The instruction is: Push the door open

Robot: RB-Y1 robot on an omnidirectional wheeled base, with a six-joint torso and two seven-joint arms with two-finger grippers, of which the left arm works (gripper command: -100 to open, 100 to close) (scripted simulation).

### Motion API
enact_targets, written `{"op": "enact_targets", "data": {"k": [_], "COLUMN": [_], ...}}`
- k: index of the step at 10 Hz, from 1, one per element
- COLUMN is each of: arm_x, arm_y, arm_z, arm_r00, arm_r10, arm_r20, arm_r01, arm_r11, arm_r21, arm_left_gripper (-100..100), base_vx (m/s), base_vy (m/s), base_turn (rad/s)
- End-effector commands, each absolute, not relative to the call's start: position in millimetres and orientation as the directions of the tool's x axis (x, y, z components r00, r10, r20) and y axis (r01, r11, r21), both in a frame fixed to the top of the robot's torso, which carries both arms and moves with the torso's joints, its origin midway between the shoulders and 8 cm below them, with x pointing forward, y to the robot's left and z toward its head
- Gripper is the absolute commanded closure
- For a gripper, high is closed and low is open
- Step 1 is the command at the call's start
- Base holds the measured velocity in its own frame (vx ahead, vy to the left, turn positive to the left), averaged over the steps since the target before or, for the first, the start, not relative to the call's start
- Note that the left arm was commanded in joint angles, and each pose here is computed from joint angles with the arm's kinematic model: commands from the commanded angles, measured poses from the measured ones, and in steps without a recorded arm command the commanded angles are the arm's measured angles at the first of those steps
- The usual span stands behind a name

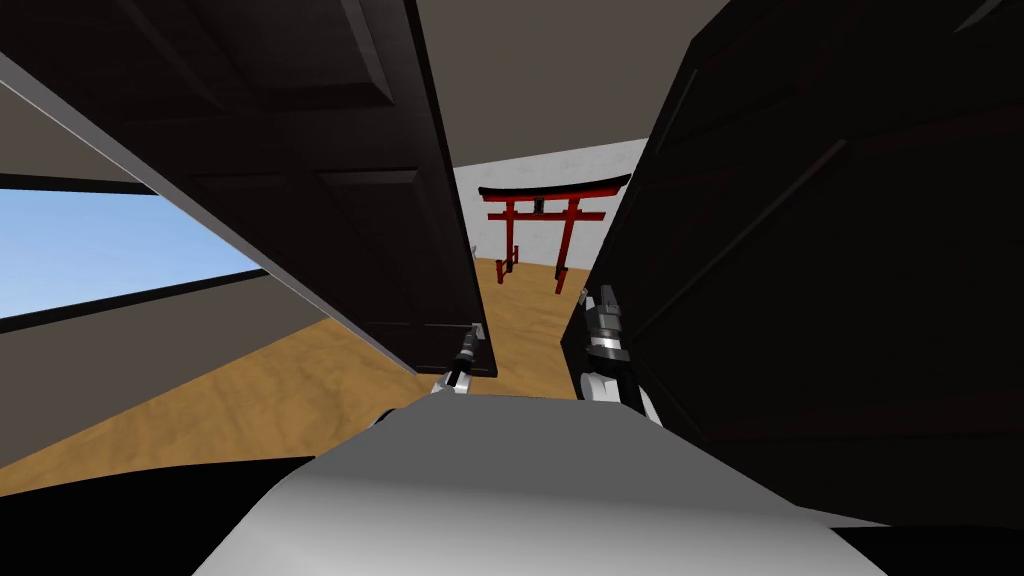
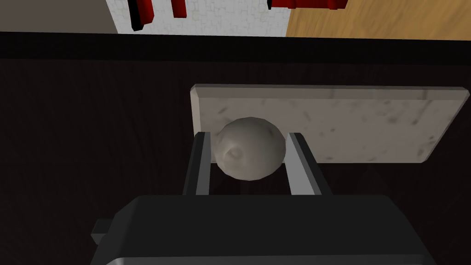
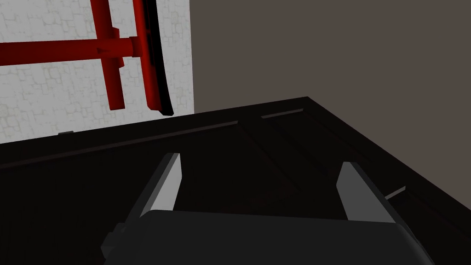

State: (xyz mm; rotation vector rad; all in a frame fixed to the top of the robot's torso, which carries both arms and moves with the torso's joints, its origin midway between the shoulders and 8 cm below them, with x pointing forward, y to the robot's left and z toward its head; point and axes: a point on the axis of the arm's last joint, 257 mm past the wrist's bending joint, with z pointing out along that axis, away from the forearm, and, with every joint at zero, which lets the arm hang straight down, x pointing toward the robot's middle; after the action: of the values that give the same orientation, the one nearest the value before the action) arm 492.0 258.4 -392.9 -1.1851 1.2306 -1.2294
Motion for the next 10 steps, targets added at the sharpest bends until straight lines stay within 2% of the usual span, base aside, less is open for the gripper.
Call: {"op": "enact_targets", "data": {"k": [1, 5, 10], "arm_x": [492, 491, 491], "arm_y": [259, 268, 301], "arm_z": [-392, -393, -391], "arm_r00": [-0.03, -0.009, 0.068], "arm_r10": [-1.0, -1.0, -0.998], "arm_r20": [-0.006, -0.01, -0.017], "arm_r01": [0.009, 0.005, 0.007], "arm_r11": [0.006, 0.01, 0.018], "arm_r21": [-1.0, -1.0, -1.0], "arm_left_gripper": [100, 100, 100], "base_vx": [-0.005, 0.071, 0.159], "base_vy": [-0.001, -0.019, -0.039], "base_turn": [0.003, 0.007, 0.017]}}
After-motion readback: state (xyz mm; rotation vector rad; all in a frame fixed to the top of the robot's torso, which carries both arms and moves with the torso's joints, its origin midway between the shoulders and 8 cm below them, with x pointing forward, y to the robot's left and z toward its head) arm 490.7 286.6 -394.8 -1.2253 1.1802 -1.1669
